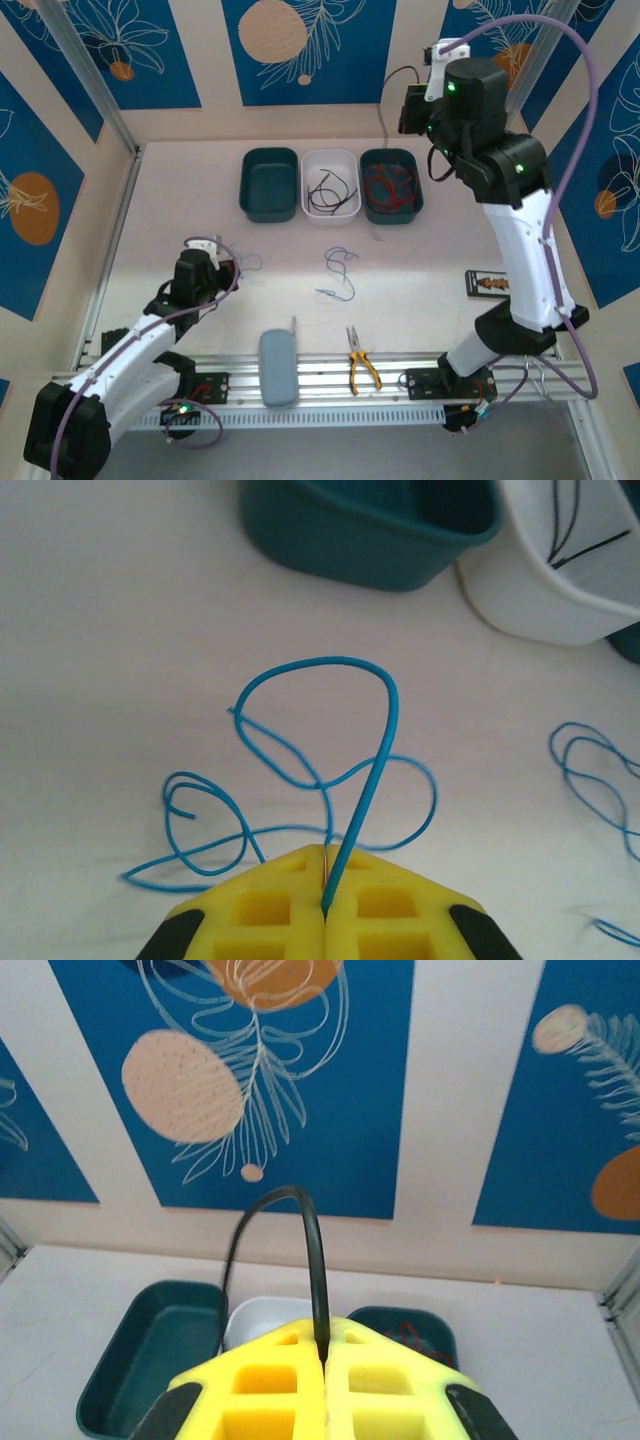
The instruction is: Untangle the cables
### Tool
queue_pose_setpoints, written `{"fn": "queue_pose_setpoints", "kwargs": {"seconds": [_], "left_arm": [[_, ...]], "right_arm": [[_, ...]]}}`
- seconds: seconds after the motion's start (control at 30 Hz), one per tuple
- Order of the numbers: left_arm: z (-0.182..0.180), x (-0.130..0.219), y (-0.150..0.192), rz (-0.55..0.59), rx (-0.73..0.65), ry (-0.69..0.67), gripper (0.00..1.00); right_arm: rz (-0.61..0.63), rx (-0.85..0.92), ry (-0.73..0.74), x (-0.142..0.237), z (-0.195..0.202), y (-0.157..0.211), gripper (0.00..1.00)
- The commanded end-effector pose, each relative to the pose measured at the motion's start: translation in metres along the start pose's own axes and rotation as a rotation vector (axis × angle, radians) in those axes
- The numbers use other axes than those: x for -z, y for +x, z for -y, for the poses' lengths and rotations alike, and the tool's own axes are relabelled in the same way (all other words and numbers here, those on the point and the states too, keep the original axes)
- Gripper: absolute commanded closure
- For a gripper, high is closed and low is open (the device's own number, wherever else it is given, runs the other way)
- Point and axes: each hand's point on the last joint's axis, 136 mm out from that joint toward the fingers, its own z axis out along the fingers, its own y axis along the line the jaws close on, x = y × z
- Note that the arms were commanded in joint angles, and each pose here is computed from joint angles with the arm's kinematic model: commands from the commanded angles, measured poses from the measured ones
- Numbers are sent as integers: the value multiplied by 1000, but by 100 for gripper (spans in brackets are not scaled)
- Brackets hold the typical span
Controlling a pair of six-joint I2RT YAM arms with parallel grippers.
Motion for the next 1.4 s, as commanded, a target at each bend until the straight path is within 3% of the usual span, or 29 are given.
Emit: {"fn": "queue_pose_setpoints", "kwargs": {"seconds": [0.0, 0.4, 0.67, 0.93, 1.37], "left_arm": [[11, 4, -4, -18, -24, 49, 97], [12, 4, -6, -12, -33, 48, 97], [13, 2, -5, -14, -27, 58, 97], [15, 2, -4, -18, -17, 74, 97], [15, 2, -3, -20, -14, 73, 97]], "right_arm": [[-17, -32, -79, -15, -16, -1, 100], [-87, 2, -107, -104, -45, 21, 100], [-191, -26, -75, -150, -35, 57, 100], [-205, -20, -56, -155, -27, 61, 100], [-91, -14, -69, -118, -24, 19, 100]]}}
